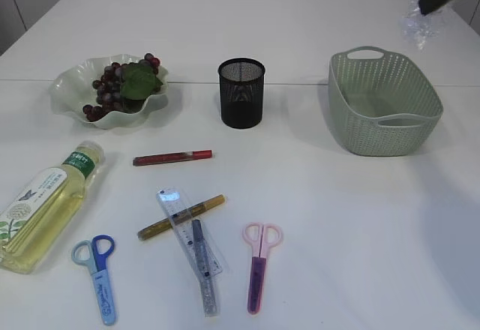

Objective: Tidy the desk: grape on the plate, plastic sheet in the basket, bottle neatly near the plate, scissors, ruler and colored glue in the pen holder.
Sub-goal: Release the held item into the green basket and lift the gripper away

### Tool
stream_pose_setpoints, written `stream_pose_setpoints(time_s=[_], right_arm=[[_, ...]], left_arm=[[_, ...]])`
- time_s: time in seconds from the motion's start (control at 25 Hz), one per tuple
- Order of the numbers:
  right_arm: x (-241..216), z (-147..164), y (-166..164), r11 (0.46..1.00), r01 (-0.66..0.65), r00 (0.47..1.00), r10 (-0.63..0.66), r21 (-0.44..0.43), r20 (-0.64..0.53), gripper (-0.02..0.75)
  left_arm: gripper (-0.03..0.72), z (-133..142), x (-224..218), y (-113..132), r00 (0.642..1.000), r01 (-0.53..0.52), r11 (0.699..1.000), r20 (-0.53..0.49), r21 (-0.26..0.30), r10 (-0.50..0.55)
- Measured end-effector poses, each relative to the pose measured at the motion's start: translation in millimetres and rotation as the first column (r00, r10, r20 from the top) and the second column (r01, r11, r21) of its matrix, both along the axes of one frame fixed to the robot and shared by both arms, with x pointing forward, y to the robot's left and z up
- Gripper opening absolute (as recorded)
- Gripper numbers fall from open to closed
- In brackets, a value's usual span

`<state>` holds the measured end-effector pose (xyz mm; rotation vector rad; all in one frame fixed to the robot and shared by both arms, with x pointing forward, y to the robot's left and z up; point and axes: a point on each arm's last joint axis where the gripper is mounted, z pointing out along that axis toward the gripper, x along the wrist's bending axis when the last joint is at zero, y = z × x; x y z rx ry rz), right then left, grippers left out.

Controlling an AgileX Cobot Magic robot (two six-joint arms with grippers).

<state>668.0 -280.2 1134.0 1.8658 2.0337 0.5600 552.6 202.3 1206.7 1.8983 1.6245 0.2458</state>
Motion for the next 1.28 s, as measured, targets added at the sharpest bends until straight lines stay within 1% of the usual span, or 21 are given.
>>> stream_pose_setpoints(time_s=[0.12,0.24,0.6,0.96,1.16,1.28], right_arm=[[0,0,-16,0.999,0.045,0.999,-0.045,-0.007,-0.002,0.015],[2,-4,-17,0.999,0.049,0.999,-0.050,-0.008,-0.010,0.015],[49,-61,-16,0.999,0.050,0.997,-0.050,0.001,-0.065,0.015],[81,-119,-13,0.998,0.051,0.992,-0.046,0.046,-0.118,0.015],[85,-135,-11,0.996,0.054,0.988,-0.043,0.070,-0.146,0.015],[86,-133,-10,0.996,0.055,0.989,-0.044,0.075,-0.142,0.015]], left_arm=[[0.372,0,0,0,1.000,0.000,1.000,0.000,0.000,0.000],[0.372,0,0,0,1.000,0.000,1.000,0.000,0.000,0.000],[0.372,0,0,0,1.000,0.001,1.000,-0.001,-0.004,-0.001],[0.372,0,0,0,1.000,0.001,1.000,-0.001,-0.004,-0.001],[0.372,-1,1,-1,1.000,0.001,1.000,-0.003,-0.004,-0.001],[0.372,-1,1,-1,1.000,0.001,1.000,-0.003,-0.004,-0.001]])
